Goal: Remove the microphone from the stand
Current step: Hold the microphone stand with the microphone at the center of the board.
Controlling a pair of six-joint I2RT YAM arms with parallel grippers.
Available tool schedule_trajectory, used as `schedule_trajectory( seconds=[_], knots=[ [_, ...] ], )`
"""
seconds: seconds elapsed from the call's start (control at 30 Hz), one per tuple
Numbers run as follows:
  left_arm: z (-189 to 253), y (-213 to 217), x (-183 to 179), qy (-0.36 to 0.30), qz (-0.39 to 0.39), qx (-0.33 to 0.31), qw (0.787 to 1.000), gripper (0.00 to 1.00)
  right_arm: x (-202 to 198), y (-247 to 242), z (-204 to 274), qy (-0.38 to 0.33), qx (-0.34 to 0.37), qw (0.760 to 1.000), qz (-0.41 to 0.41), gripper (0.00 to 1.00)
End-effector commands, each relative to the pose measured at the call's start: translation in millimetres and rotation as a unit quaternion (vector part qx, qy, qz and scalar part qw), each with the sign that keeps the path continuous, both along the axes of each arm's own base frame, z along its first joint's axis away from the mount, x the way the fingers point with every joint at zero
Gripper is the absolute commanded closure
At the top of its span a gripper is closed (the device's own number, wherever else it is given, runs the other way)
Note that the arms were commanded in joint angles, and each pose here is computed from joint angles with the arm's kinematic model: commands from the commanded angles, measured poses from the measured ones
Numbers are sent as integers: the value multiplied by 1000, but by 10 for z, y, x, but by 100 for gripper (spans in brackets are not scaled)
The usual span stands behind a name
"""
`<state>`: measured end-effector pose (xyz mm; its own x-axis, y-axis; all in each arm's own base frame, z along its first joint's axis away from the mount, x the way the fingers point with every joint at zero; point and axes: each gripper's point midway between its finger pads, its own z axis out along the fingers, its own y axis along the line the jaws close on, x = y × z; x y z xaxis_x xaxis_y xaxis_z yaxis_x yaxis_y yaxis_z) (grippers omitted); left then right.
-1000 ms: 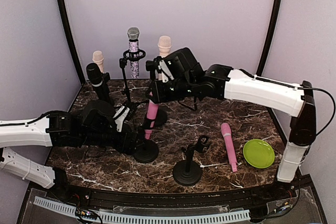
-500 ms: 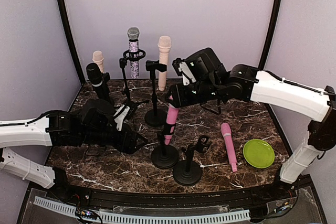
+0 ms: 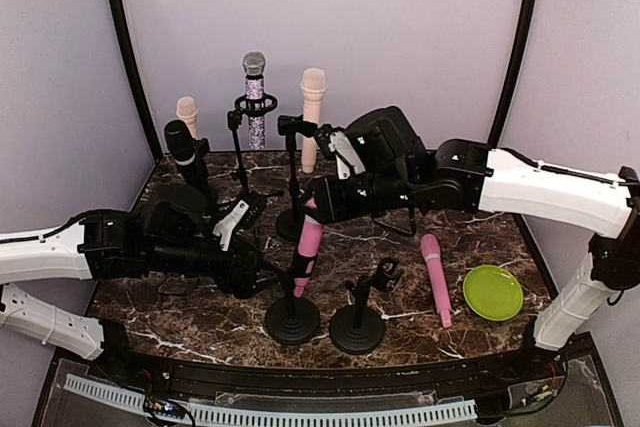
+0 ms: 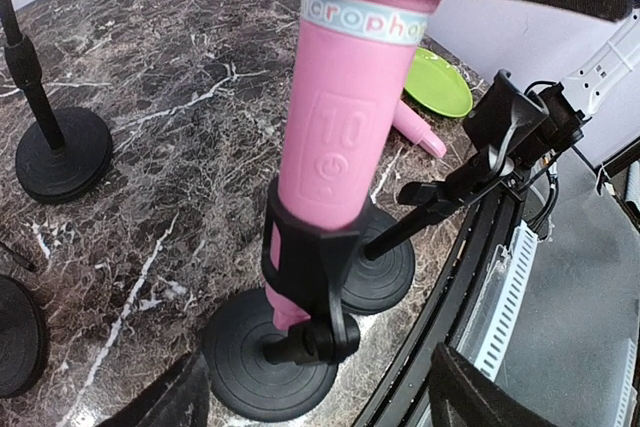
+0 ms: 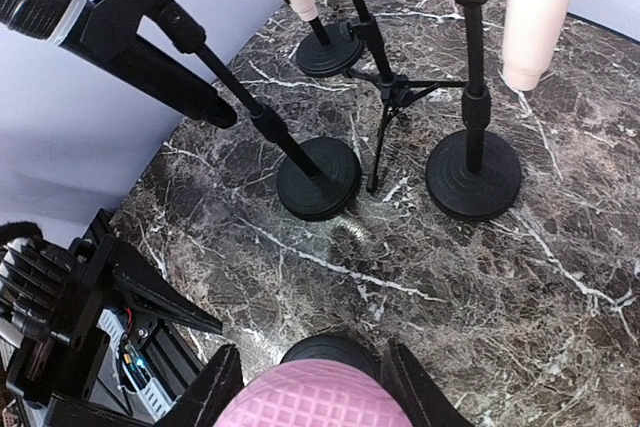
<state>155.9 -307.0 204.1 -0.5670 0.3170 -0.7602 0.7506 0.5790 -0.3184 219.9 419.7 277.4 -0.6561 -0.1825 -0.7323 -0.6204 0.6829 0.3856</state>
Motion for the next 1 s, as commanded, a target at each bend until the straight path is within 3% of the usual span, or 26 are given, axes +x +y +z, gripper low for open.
schedule_trajectory(
  seconds=[0.0, 0.37, 0.5, 0.57, 0.67, 0.87, 0.97],
  knots=[
    [33, 111, -30, -22, -7, 1, 1000, 22, -100, 246, 491, -26, 91, 996, 2, 84],
    [-209, 169, -26, -41, -14, 22, 999, 21, -211, 279, 303, -19, 78, 996, -25, 83],
    [-201, 138, -33, -66, -26, 1, 997, 20, -228, 290, 287, -21, 73, 997, -33, 83],
    [-164, 117, -32, -78, -28, -11, 996, 12, -218, 263, 286, -25, 66, 997, -43, 83],
    [-200, 92, -71, -89, -35, -4, 995, 7, -200, 220, 308, -30, 60, 996, -56, 83],
    [-298, 16, -109, -117, -36, 27, 992, 7, -195, 146, 350, -33, 57, 995, -68, 83],
    [-361, -6, -101, -118, -34, 41, 992, 13, -197, 125, 350, -33, 55, 995, -72, 83]
  ],
)
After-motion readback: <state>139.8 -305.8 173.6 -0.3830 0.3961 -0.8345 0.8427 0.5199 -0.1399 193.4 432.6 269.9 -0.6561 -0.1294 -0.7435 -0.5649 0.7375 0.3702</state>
